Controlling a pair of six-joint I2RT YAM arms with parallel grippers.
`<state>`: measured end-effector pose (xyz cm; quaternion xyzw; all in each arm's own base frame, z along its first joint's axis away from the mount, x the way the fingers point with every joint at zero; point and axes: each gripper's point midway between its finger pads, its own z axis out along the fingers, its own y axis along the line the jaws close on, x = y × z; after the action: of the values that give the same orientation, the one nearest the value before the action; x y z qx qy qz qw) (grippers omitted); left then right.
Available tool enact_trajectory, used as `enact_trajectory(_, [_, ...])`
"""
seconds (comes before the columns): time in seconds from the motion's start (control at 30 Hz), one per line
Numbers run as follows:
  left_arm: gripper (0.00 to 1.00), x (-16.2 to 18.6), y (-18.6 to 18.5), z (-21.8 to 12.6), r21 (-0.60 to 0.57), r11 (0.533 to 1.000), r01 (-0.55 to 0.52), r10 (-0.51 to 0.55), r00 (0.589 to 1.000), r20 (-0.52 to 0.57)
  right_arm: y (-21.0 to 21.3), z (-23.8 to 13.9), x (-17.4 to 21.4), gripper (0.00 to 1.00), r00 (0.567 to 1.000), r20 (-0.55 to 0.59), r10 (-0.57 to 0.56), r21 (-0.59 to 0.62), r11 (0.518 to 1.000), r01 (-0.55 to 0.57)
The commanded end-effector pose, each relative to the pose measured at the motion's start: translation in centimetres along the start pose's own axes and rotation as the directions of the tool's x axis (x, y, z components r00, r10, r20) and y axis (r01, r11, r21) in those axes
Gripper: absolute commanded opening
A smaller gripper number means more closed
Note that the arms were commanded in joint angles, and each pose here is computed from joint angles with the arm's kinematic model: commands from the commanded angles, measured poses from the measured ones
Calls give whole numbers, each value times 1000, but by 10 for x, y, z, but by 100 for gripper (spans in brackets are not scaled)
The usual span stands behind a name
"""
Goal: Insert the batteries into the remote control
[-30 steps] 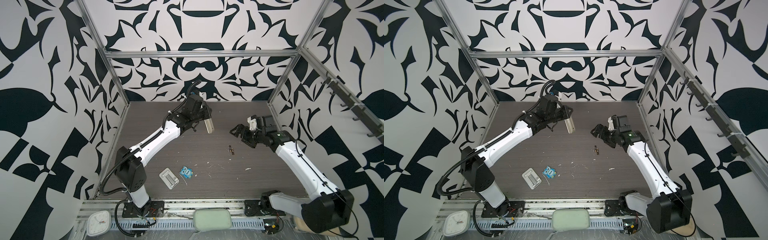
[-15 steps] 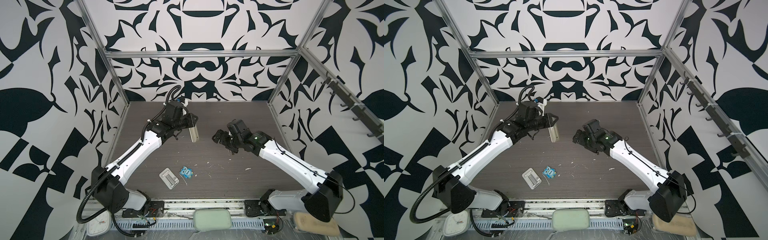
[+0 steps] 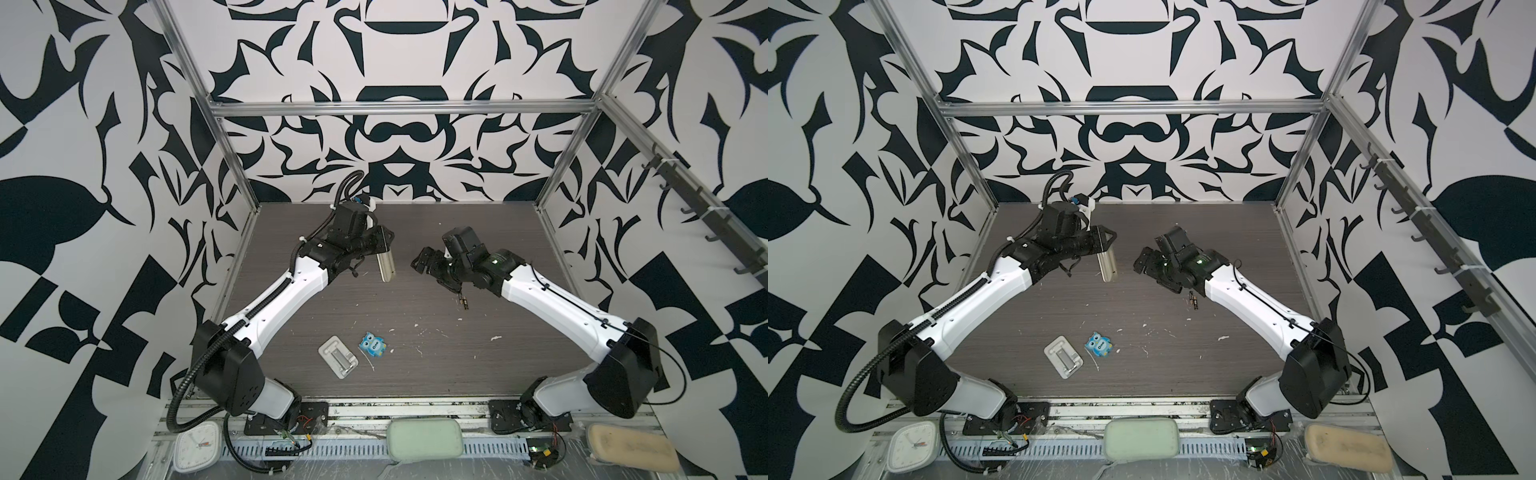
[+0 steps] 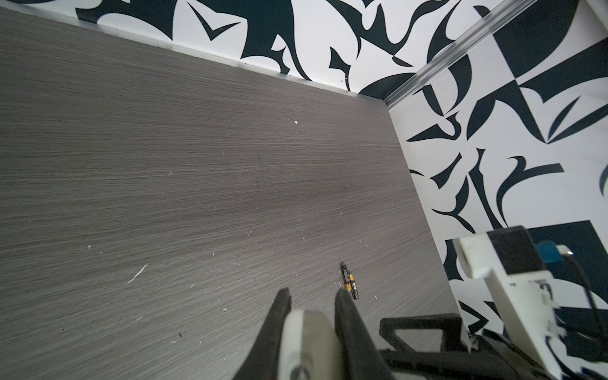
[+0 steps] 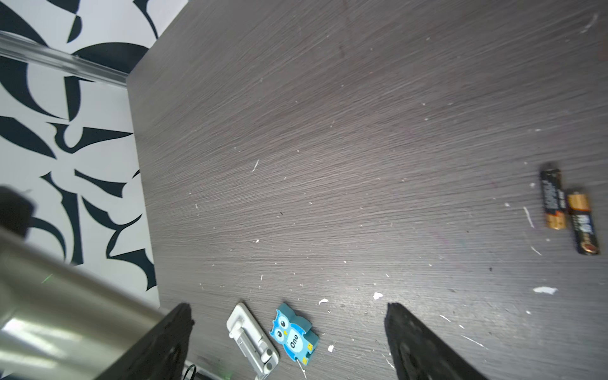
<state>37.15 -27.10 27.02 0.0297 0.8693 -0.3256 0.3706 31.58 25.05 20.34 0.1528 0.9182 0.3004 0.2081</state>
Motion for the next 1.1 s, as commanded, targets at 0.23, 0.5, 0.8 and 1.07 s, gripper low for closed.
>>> enact_trajectory(0.23, [0,-18,-10,4,29,999,28,-30,997,73,11,-23,-13,94,999,35,20,-108,994,-17])
enact_trajectory(0.5, [0,-12,-8,7,31,998,50,-52,996,77,-3,-24,-8,94,997,47,55,-77,996,-51])
enact_trajectory(0.8, [0,-11,-11,12,34,999,40,-43,996,74,-5,-33,1,93,996,71,59,-69,996,-54])
enact_trajectory(1.07, [0,-12,-12,11,30,999,32,-34,996,81,-2,-30,11,93,996,47,77,-83,994,-73])
